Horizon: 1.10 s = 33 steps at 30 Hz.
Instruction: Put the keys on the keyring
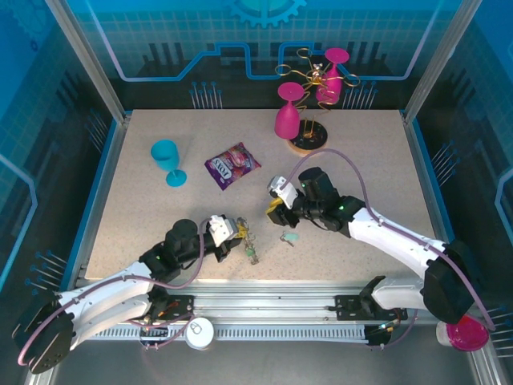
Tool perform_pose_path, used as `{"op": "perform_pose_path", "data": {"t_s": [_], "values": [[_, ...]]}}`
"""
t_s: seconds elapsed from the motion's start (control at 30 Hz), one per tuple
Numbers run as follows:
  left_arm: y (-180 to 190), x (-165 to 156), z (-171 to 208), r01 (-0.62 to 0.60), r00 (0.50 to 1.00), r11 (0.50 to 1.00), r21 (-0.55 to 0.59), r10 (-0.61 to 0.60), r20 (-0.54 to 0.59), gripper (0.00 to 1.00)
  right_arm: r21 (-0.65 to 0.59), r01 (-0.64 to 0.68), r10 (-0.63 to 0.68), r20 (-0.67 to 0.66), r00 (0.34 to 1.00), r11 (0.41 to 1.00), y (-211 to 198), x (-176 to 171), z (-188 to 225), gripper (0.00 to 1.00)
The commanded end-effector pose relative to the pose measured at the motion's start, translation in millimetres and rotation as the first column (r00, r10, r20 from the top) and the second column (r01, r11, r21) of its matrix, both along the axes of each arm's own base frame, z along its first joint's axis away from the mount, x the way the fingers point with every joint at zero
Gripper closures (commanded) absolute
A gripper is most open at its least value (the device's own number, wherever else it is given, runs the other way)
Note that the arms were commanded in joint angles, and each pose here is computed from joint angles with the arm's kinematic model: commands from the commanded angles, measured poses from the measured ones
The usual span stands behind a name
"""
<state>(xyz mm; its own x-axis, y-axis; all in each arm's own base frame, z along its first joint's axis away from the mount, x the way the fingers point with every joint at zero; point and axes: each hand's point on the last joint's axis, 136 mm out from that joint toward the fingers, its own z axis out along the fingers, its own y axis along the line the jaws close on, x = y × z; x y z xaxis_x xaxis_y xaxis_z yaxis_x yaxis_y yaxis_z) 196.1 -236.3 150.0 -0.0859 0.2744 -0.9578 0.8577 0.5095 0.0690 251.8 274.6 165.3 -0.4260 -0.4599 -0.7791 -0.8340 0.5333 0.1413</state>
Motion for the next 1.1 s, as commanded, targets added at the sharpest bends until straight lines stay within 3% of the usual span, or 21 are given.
{"op": "perform_pose_path", "data": {"t_s": [0.0, 0.23, 0.43, 0.7, 1.07], "values": [[0.5, 7.6, 19.3, -0.025, 0.999, 1.000, -0.002, 0.025, 0.038, 1.00, -0.106, 0.345, -0.361, -0.227, 0.905, 0.932, -35.6, 7.8, -25.6, 0.69], [2.2, 11.9, 19.8, -0.052, 0.998, 0.999, 0.007, 0.051, 0.041, 1.00, -0.362, 0.488, -0.606, -0.424, 0.673, 0.795, -64.4, -14.4, -72.6, 0.68], [2.6, 13.5, 21.3, -0.060, 0.997, 0.998, 0.011, 0.060, 0.047, 1.00, -0.459, 0.509, -0.685, -0.454, 0.570, 0.728, -62.0, -17.2, -100.3, 0.62], [3.1, 11.4, 19.5, -0.055, 0.997, 0.998, 0.017, 0.054, 0.049, 1.00, -0.509, 0.394, -0.625, -0.439, 0.645, 0.765, -44.8, -16.0, -122.9, 0.69], [2.6, 10.3, 17.3, -0.046, 0.998, 0.999, 0.024, 0.045, 0.047, 1.00, -0.554, 0.355, -0.626, -0.437, 0.646, 0.753, -44.9, -16.9, -135.8, 0.74]]}}
